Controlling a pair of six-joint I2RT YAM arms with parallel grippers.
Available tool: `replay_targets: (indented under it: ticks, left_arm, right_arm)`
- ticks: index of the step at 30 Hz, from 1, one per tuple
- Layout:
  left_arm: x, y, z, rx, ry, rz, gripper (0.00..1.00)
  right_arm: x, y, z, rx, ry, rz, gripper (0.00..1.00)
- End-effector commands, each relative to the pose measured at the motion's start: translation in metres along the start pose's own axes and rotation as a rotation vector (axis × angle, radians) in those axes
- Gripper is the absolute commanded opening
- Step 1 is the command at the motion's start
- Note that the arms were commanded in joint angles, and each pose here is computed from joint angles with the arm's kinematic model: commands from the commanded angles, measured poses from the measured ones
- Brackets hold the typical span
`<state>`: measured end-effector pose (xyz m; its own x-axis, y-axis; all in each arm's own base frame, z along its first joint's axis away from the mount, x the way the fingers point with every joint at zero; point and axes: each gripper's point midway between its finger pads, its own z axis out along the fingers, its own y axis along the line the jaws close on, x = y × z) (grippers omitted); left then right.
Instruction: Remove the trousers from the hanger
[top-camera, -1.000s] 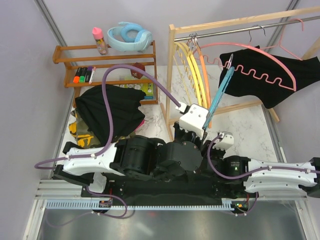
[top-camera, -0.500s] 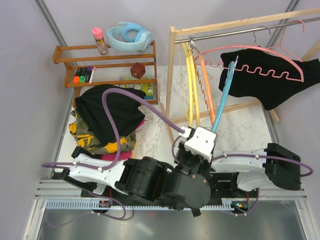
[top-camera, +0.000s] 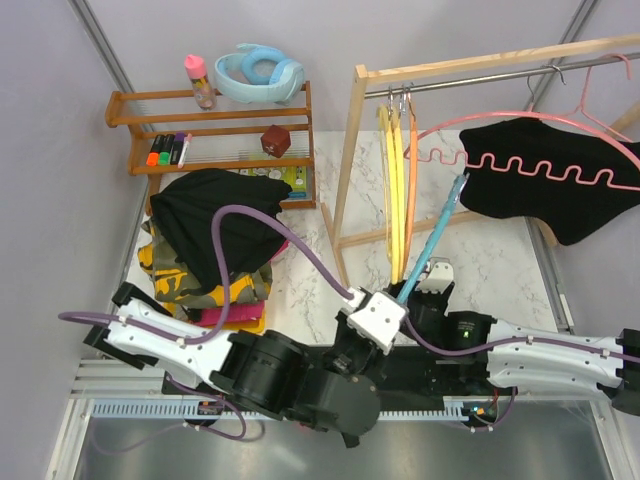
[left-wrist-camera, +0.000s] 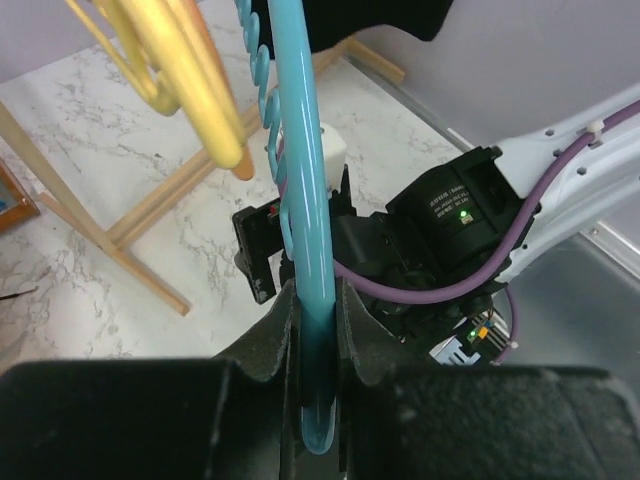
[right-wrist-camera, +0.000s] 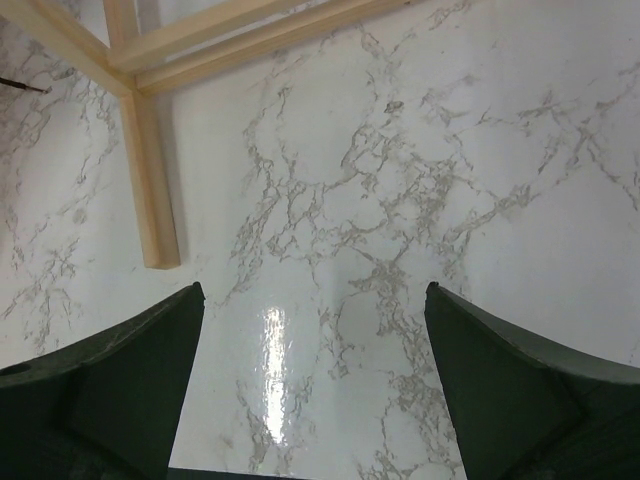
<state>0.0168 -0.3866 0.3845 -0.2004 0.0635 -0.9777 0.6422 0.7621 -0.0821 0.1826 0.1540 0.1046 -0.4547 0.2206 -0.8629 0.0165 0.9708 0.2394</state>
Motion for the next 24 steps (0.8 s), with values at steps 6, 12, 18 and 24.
replay_targets:
  ticks: [6,12,18,24]
  left_arm:
    - [-0.084,0.008,-0.013,-0.042,-0.181,-0.248,0.02]
    - [-0.120,-0.010,-0.004,-0.197,-0.237,-0.193,0.02]
    - [-0.140,0.027,0.006,-0.360,-0.283,-0.120,0.02]
    - [-0.144,0.037,0.030,-0.462,-0.270,-0.051,0.02]
  right_arm:
    - [-0.020,0.010,-0.011,-0.006,0.001,0.065,0.98]
    - [-0.042,0.001,-0.022,-0.004,-0.039,0.123,0.92]
    - [-0.050,0.006,-0.028,-0.022,-0.026,0.110,0.92]
    - [-0.058,0.007,-0.031,-0.034,-0.044,0.112,0.92]
